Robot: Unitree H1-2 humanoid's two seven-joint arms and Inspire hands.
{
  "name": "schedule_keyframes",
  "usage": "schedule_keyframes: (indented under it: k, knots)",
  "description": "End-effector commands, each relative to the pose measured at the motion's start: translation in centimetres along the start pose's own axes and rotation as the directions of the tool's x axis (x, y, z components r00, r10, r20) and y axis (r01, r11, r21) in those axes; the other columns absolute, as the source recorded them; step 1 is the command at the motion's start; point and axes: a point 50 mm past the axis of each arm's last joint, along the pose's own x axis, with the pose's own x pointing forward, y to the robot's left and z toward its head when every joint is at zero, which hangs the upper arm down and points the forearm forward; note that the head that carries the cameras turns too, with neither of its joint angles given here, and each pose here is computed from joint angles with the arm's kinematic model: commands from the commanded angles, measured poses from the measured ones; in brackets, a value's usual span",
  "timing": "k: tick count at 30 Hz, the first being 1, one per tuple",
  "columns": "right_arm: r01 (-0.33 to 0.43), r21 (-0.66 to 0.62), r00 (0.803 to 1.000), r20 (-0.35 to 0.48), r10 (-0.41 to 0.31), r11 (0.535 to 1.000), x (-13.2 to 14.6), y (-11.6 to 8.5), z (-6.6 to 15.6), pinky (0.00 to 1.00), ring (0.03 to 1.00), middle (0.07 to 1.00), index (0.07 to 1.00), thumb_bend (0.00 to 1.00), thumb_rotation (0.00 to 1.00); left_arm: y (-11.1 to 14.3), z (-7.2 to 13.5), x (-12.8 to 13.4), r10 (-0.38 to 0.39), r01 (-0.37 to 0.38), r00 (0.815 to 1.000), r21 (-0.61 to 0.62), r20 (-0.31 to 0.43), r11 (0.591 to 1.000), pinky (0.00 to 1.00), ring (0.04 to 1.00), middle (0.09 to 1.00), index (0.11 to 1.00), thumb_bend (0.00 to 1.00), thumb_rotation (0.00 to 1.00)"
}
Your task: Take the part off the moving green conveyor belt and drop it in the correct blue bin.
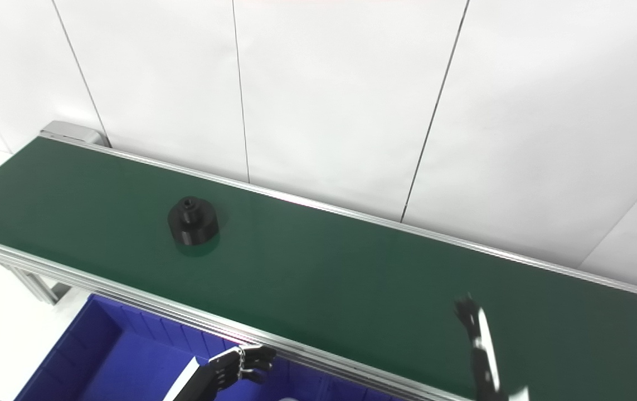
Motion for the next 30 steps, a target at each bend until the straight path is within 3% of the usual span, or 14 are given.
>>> schedule_keyframes:
  k: [1, 7, 18, 26, 30]
  knots:
    - [-0.001, -0.011, 1.0, 0.022, 0.001, 1.0, 1.5, -0.5, 0.9, 0.81, 0.887, 0.912, 0.94, 0.83, 0.52, 0.4, 0.7, 0.2, -0.005, 0.006, 0.999, -0.016, 0.052, 1.0, 0.67, 0.753, 0.78, 0.758, 0.81, 0.38]
    - [-0.042, -0.039, 0.999, 0.007, 0.043, 0.998, 4.2, -0.4, 1.2, 0.83, 0.869, 0.898, 0.923, 0.84, 0.5, 1.0, 1.4, -0.2, -0.003, 0.005, 0.997, -0.028, 0.072, 1.0, 0.69, 0.757, 0.777, 0.759, 0.85, 0.37]
    - [-0.092, -0.103, 0.996, -0.024, 0.09, 0.99, 9.4, 0.4, 2.6, 0.81, 0.865, 0.888, 0.936, 0.82, 0.44, 1.7, 1.7, -0.3, -0.012, 0.017, 0.996, -0.051, 0.088, 0.999, 0.73, 0.778, 0.798, 0.782, 0.84, 0.45]
    - [-0.153, -0.138, 0.987, -0.062, 0.145, 0.979, 13.2, 2.0, 1.9, 0.75, 0.846, 0.897, 0.944, 0.83, 0.4, 2.3, 1.5, -0.1, -0.032, 0.038, 0.995, -0.062, 0.094, 0.997, 0.74, 0.788, 0.806, 0.79, 0.8, 0.48]
    - [-0.188, -0.16, 0.98, -0.093, 0.175, 0.969, 15.3, 3.4, 1.3, 0.79, 0.857, 0.889, 0.939, 0.84, 0.43, 2.6, 1.3, 0.1, -0.036, 0.042, 0.995, -0.067, 0.092, 0.997, 0.73, 0.79, 0.811, 0.791, 0.79, 0.48]
